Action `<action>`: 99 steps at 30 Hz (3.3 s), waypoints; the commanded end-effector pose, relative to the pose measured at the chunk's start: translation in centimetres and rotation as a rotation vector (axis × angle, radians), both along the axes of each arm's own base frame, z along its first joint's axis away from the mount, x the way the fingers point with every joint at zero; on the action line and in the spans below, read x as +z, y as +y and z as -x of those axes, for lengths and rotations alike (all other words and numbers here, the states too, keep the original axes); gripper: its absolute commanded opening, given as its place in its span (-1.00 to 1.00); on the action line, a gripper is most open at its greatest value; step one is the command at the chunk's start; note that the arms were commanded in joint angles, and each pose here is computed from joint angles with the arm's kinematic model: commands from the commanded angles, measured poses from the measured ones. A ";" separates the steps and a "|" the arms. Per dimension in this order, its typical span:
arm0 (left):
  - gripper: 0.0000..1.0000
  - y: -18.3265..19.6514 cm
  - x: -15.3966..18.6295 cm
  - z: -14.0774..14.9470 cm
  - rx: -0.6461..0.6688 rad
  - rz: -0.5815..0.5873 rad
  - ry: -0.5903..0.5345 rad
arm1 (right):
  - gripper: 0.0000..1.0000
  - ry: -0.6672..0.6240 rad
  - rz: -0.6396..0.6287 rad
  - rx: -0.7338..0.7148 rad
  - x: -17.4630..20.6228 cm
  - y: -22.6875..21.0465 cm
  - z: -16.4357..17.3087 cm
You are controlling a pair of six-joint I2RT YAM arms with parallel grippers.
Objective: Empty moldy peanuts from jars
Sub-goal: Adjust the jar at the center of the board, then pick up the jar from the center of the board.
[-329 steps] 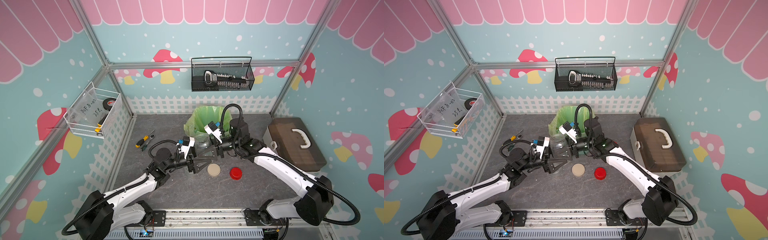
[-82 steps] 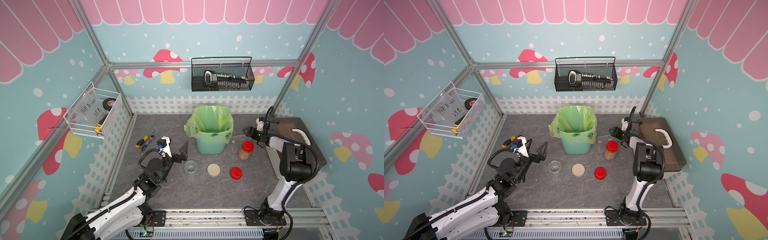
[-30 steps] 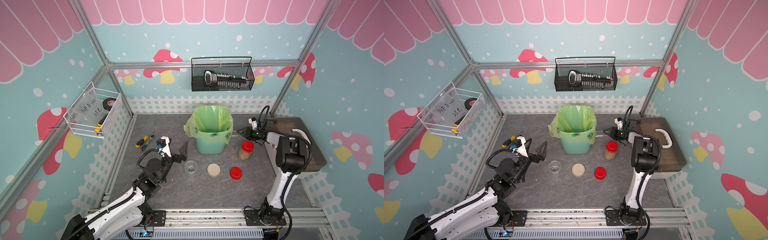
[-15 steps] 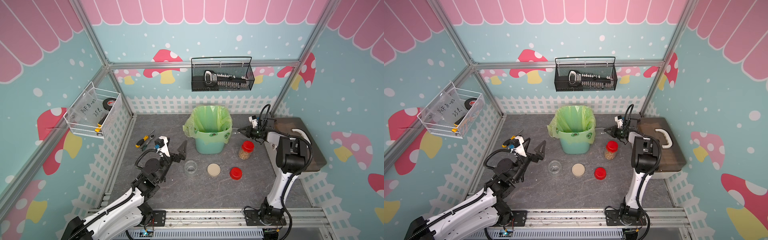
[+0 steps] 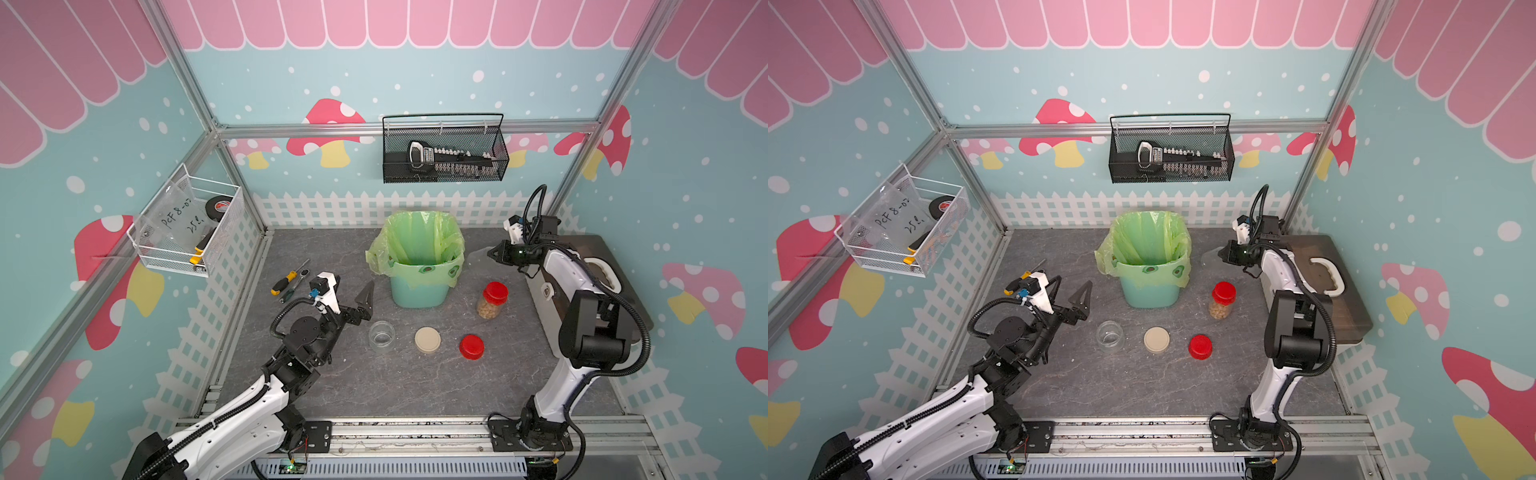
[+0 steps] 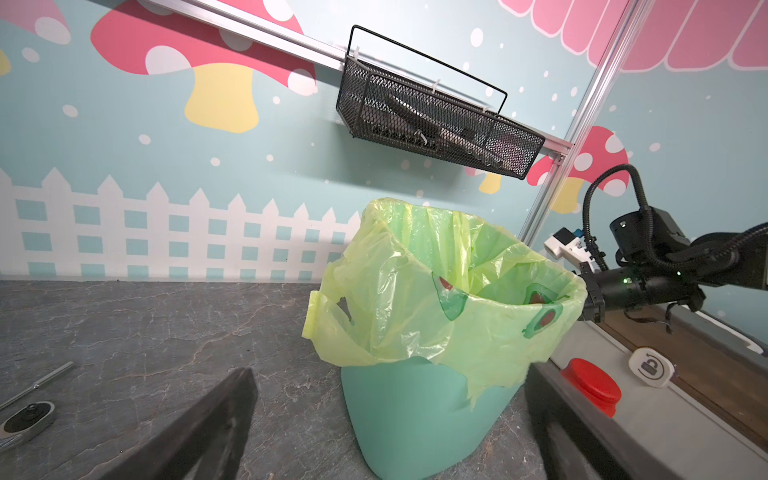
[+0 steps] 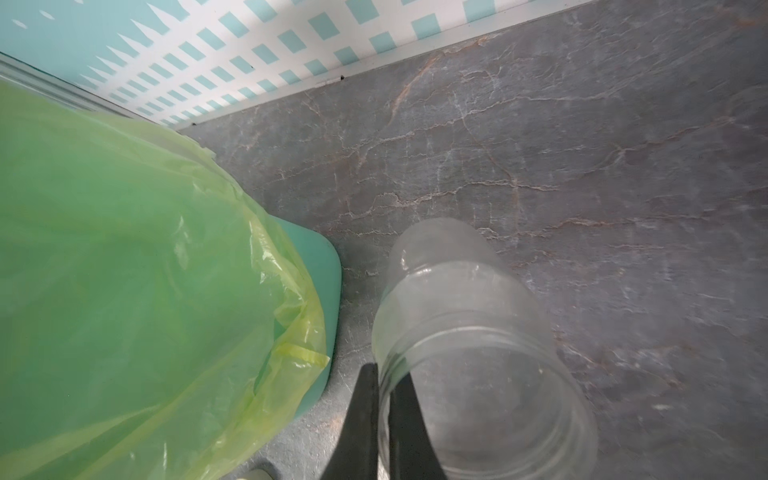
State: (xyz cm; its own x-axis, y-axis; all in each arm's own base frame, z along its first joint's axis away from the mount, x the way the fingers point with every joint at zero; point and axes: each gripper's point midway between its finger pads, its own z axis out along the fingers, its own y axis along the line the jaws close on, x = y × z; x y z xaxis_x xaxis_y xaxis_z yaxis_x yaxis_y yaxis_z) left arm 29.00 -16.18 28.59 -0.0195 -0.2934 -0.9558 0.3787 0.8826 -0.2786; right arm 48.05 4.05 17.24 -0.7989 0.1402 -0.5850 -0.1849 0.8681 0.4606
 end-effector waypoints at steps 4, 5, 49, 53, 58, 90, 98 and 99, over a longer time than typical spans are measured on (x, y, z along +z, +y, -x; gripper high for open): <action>0.98 -0.2 0.3 0.0 -0.016 0.023 -0.014 | -1.00 0.154 0.335 0.046 0.6 -1.0 3.3; 0.98 -0.2 0.4 -0.1 -0.016 0.024 -0.015 | -1.00 0.189 0.394 0.040 0.4 -1.6 3.8; 0.98 -1.1 0.0 -0.6 -0.042 0.011 0.005 | -0.38 0.389 0.546 0.092 -2.6 -5.2 3.5; 0.98 -1.0 0.0 -0.6 -0.038 0.009 0.005 | -0.16 0.306 0.523 0.062 0.1 -4.7 3.7; 0.98 -1.0 0.0 -0.5 -0.040 0.007 0.006 | 0.04 0.234 0.518 0.042 3.2 -3.9 5.0; 0.98 -1.5 0.4 0.7 -0.111 0.022 -0.013 | 0.99 -0.019 0.401 -0.091 -0.4 1.6 14.3; 0.98 -1.9 0.4 0.6 -0.128 0.021 -0.011 | 0.76 -0.014 0.473 -0.129 -1.6 0.4 12.5; 0.98 -2.0 0.4 0.6 -0.131 0.019 -0.012 | 0.75 -0.010 0.475 -0.129 -1.8 0.4 12.4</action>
